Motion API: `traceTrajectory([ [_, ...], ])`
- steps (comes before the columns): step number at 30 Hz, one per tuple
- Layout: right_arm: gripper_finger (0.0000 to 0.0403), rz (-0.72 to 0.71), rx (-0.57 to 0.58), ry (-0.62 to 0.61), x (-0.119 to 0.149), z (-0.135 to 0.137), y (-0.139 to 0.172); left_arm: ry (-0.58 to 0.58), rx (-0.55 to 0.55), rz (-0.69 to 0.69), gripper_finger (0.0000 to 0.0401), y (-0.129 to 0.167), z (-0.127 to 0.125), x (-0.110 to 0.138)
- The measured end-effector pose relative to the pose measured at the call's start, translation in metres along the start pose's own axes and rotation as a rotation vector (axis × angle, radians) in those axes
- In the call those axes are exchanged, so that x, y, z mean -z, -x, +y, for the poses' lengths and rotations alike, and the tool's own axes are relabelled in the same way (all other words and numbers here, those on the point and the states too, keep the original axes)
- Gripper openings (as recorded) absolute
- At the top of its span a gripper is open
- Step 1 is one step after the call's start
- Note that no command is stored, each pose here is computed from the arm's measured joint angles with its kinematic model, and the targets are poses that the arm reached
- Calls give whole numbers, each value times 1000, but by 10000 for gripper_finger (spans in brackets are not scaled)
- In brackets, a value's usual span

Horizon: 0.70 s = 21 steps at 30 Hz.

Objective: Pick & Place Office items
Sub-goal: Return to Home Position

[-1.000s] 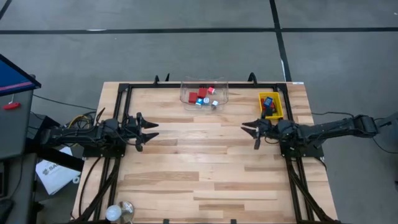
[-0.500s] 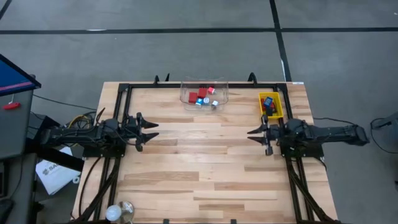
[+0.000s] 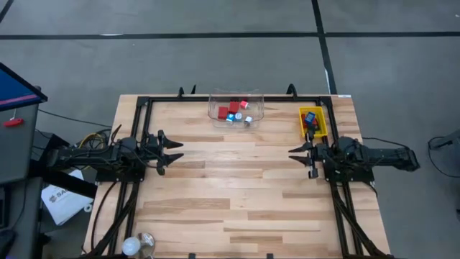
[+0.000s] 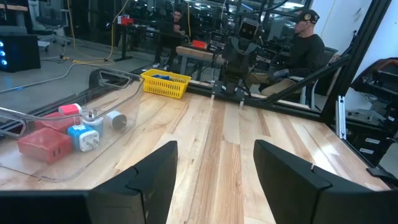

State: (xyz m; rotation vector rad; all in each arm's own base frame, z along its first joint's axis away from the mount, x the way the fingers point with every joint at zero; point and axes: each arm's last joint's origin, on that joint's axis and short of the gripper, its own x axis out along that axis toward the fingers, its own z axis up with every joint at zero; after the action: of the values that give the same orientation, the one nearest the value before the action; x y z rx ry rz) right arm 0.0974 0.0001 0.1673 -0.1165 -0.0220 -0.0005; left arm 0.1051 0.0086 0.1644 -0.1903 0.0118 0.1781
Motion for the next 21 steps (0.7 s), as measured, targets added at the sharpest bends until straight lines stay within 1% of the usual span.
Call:
traceTrajectory([
  [21,81,6,2,-4,1,0,0,0,0,0,209,0,0,0],
])
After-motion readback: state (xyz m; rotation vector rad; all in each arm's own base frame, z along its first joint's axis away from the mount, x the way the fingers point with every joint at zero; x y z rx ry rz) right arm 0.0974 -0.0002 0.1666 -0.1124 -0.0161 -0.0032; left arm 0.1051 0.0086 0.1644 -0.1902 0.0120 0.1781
